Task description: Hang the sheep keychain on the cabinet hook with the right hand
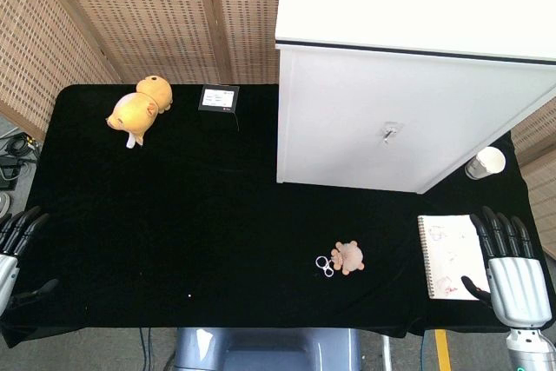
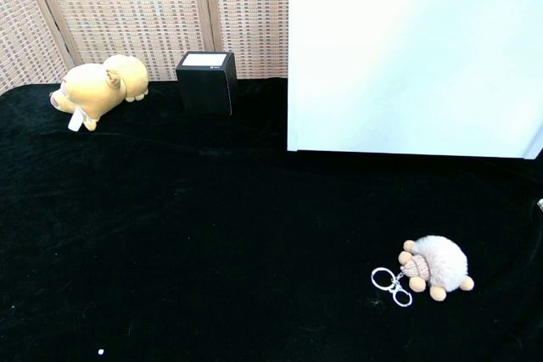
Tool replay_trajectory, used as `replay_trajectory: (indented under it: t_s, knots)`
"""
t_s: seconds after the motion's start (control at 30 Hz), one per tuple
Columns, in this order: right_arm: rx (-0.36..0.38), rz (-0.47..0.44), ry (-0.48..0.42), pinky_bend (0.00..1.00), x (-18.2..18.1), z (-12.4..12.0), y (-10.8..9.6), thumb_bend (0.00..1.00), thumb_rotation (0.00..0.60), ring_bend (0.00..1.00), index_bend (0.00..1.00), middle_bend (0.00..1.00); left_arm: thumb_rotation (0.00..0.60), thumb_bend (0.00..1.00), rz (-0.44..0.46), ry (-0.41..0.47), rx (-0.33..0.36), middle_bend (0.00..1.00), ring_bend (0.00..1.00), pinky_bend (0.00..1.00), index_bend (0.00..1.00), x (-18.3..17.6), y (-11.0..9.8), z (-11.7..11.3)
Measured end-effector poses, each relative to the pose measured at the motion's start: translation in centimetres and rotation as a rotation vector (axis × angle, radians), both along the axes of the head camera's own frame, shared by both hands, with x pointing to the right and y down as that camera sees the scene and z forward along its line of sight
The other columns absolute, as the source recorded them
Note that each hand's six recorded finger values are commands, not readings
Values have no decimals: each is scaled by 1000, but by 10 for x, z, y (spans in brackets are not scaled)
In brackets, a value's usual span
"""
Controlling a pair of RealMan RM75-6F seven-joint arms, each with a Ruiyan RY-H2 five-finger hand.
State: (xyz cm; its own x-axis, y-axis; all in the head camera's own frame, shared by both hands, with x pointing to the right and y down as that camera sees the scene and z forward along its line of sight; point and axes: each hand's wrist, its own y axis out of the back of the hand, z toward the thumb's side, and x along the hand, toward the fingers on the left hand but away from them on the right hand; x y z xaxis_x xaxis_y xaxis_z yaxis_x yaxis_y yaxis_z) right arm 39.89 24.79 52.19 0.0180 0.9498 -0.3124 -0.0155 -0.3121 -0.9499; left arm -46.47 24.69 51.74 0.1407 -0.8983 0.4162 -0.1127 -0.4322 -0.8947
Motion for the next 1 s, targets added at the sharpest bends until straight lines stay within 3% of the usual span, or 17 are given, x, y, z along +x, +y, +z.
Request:
replay_trajectory:
  t_s: [0.2,0.27,0.3,0.37,0.43,0.5,0.53,0.77,1.0]
  knots:
    - [-6,-5,5,0,-1,2,1,0,600,0,35,0,600,0,3,4,-8,0,0,0,0,1,1,1]
    - [-16,-6,6,0,-2,5,0,0,600,26,39,54,600,0,7,5,-10,0,0,0,0,3,0,2]
    - [-23,-10,8,27,-3,7,-2,0,600,107,43,143,600,0,9,5,-10,0,0,0,0,3,0,2]
    - [-34,-21,13,250,-5,12,-6,0,600,342,58,360,600,0,11,3,-12,0,0,0,0,4,-1,4]
    - [-47,-51,18,685,-11,20,-15,0,600,623,98,607,600,0,8,0,-18,0,0,0,0,3,-2,7]
    - [-66,-94,24,902,-19,29,-26,14,600,774,145,754,600,0,2,-4,-24,0,0,0,0,2,-4,10]
    - [-77,-115,28,961,-24,34,-31,33,600,826,172,804,600,0,-1,-6,-26,0,0,0,0,1,-5,12]
    - [-260,-308,18,1000,-72,80,-57,170,600,916,289,888,600,0,-31,-21,-47,0,0,0,0,-4,-12,22]
    - [-461,-484,-20,1000,-141,128,-74,412,600,924,357,897,600,0,-42,-40,-56,0,0,0,0,-4,-17,29]
